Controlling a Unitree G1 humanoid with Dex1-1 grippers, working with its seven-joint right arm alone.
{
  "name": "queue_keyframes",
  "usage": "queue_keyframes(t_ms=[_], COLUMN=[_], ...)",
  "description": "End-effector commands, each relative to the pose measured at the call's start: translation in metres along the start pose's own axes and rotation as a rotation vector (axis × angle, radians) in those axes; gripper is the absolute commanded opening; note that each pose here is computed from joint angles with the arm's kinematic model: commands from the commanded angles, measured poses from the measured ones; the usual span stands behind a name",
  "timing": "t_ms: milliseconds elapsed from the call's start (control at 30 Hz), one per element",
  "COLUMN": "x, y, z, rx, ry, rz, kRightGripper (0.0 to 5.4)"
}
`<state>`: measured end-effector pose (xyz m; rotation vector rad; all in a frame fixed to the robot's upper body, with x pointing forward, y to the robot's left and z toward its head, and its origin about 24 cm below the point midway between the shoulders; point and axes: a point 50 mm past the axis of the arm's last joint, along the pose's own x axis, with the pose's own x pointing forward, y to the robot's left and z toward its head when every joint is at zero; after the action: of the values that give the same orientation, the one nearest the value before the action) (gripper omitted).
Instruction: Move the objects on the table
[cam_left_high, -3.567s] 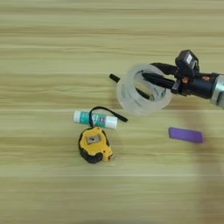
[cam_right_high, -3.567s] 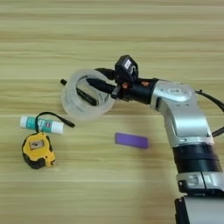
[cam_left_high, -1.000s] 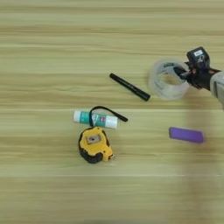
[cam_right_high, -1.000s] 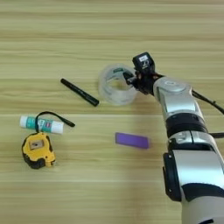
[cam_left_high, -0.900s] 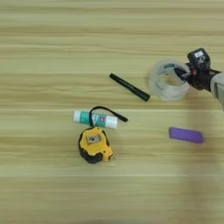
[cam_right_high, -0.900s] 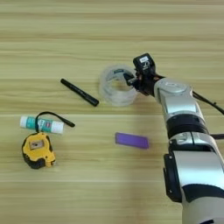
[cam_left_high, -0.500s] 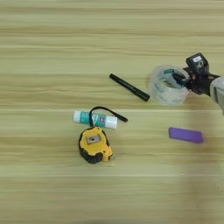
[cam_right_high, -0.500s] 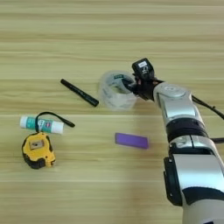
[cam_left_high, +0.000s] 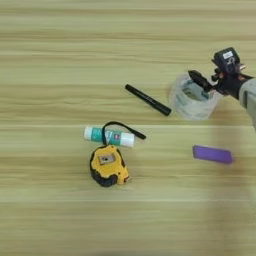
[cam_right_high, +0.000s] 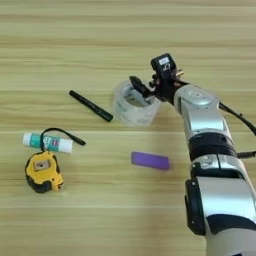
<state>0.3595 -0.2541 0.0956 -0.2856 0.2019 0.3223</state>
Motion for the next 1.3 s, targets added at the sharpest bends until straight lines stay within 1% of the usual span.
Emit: queue_keyframes(t_ms=[33, 100, 133, 200, 233, 300, 400, 500, 733, 967, 1133, 1233, 1300], x=[-0.003, -0.005, -0.006, -0.009, -0.011, -0.015, -0.021, -0.027, -0.035, -0.042, -0.047, -0.048, -0.05], y=[-0.013, -0.011, -0.01, -0.004, 0.001, 0.01, 0.024, 0.037, 0.06, 0.072, 0.077, 0.081, 0.083], z=[0.057, 0.064, 0.067, 0.075, 0.079, 0.084, 0.089, 0.093, 0.097, 0.096, 0.092, 0.088, 0.085], rx=[-0.075, -0.088, -0.1, -0.136, -0.159, -0.184, -0.202, -0.218, -0.247, -0.272, -0.279, -0.282, -0.296], ry=[-0.241, -0.295, -0.322, -0.396, -0.436, -0.501, -0.574, -0.622, -0.661, -0.679, -0.668, -0.643, -0.621], rz=[-0.053, -0.047, -0.045, -0.011, 0.012, 0.065, 0.143, 0.204, 0.319, 0.411, 0.475, 0.526, 0.559], kRightGripper=[4.82, 4.95, 5.18, 5.39, 5.39, 5.39, 5.39, 5.39, 5.39, 5.39, 5.39, 5.39, 5.39])
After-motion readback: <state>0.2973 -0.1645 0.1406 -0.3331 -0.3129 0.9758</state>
